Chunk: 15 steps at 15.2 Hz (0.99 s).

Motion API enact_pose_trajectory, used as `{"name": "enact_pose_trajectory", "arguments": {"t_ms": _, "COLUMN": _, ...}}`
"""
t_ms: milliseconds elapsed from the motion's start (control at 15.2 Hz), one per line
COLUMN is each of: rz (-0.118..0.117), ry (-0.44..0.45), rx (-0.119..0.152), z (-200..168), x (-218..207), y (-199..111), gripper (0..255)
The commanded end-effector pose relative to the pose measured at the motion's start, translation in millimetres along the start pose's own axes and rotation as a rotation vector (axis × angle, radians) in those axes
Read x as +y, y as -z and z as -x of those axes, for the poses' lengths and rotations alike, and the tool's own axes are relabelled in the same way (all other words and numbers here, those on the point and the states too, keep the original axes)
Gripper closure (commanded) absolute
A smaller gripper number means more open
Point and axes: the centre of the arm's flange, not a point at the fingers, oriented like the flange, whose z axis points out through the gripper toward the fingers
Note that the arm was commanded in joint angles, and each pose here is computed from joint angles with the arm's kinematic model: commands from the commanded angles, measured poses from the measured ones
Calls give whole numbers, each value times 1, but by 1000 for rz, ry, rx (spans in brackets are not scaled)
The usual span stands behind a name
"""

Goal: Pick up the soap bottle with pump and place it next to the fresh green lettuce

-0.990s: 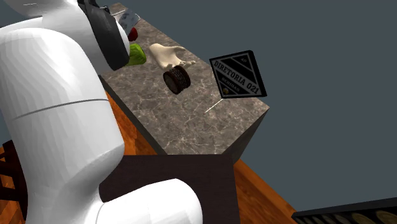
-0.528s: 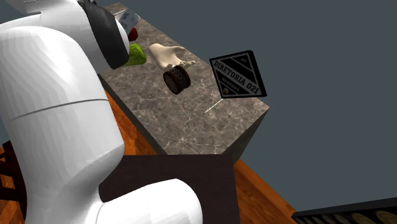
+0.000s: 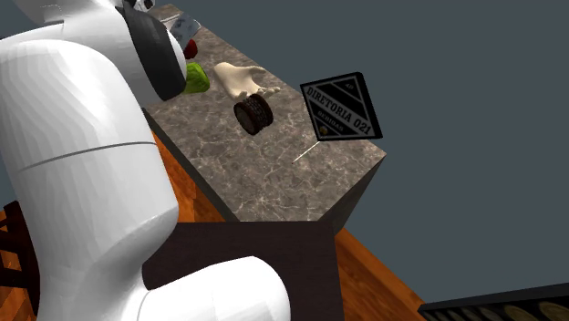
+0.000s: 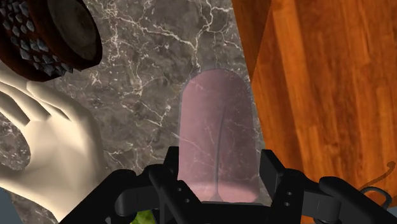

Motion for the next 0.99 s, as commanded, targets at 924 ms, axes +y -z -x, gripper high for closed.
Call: {"name": "enact_pose_trajectory", "arguments": {"t_ms": 924, "rz": 0, "ry": 0, "rx": 1, "z": -1, "x": -4, "y": -85, "gripper": 255}}
